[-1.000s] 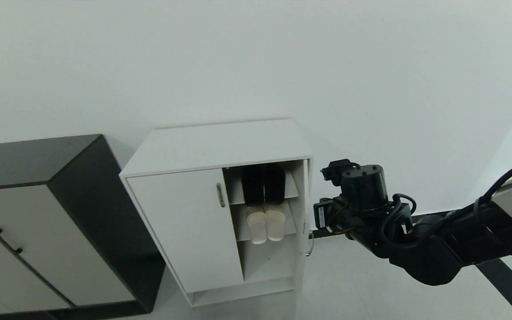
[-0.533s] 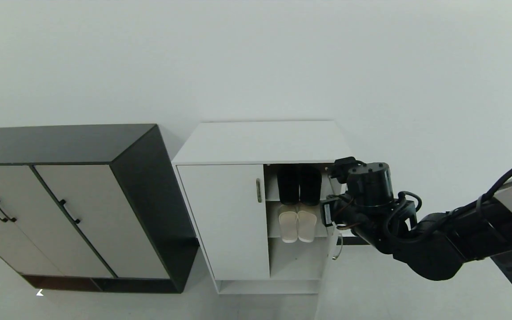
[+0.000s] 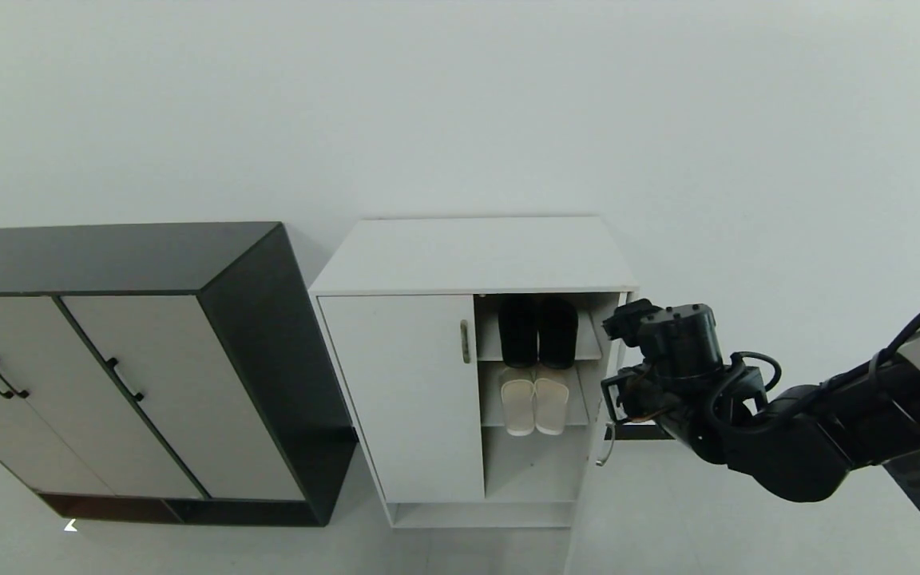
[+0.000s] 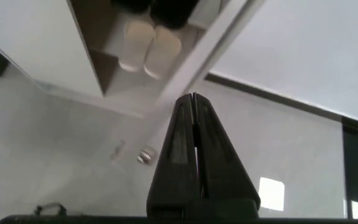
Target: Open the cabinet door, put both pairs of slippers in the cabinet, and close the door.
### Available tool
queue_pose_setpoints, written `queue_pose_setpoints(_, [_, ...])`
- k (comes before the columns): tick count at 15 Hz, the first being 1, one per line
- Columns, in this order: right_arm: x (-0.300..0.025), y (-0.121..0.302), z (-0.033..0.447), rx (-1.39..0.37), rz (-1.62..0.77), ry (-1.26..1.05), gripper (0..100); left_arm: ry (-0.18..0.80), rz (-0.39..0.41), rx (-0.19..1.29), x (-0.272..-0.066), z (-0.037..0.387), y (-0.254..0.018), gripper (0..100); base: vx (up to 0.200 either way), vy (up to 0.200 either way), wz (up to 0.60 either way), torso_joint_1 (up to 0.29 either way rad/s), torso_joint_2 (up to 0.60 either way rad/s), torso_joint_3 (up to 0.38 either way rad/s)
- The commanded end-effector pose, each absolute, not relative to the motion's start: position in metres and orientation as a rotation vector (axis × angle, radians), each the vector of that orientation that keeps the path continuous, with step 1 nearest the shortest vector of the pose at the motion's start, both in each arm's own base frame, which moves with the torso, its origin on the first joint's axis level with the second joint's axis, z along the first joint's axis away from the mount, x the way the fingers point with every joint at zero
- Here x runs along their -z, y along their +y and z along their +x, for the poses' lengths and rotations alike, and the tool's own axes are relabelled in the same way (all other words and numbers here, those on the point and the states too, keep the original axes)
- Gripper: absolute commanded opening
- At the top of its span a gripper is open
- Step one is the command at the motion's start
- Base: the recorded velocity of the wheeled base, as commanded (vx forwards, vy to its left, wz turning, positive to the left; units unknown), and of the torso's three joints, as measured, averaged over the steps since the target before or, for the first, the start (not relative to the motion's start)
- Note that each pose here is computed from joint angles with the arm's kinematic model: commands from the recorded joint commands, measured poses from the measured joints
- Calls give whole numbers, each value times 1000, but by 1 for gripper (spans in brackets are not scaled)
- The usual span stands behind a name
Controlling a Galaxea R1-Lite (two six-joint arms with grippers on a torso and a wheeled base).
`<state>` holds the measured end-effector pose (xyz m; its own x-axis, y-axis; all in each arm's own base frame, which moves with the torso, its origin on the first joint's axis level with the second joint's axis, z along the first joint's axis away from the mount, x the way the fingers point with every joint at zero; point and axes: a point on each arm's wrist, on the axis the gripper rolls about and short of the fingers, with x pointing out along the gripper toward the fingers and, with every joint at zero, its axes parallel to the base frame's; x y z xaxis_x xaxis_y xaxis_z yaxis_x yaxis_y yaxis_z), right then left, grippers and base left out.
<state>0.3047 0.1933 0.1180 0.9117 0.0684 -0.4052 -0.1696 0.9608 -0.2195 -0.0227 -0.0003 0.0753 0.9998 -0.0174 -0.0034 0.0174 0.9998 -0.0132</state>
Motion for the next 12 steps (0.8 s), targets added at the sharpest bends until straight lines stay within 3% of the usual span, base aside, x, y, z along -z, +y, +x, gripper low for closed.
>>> queue_pose_setpoints(1, [-115,191,306,-115,-266,426,0,5,-14,17,-75,-23,0,0,0,0,0,0,0,0])
queue_pose_setpoints(7, [-87,202,323,-122,-259,444,0,5,-14,17,-75,-23,0,0,0,0,0,0,0,0])
queue_pose_setpoints(12, [-91,212,332,-196,-99,366,0,5,-14,17,-75,-23,0,0,0,0,0,0,0,0])
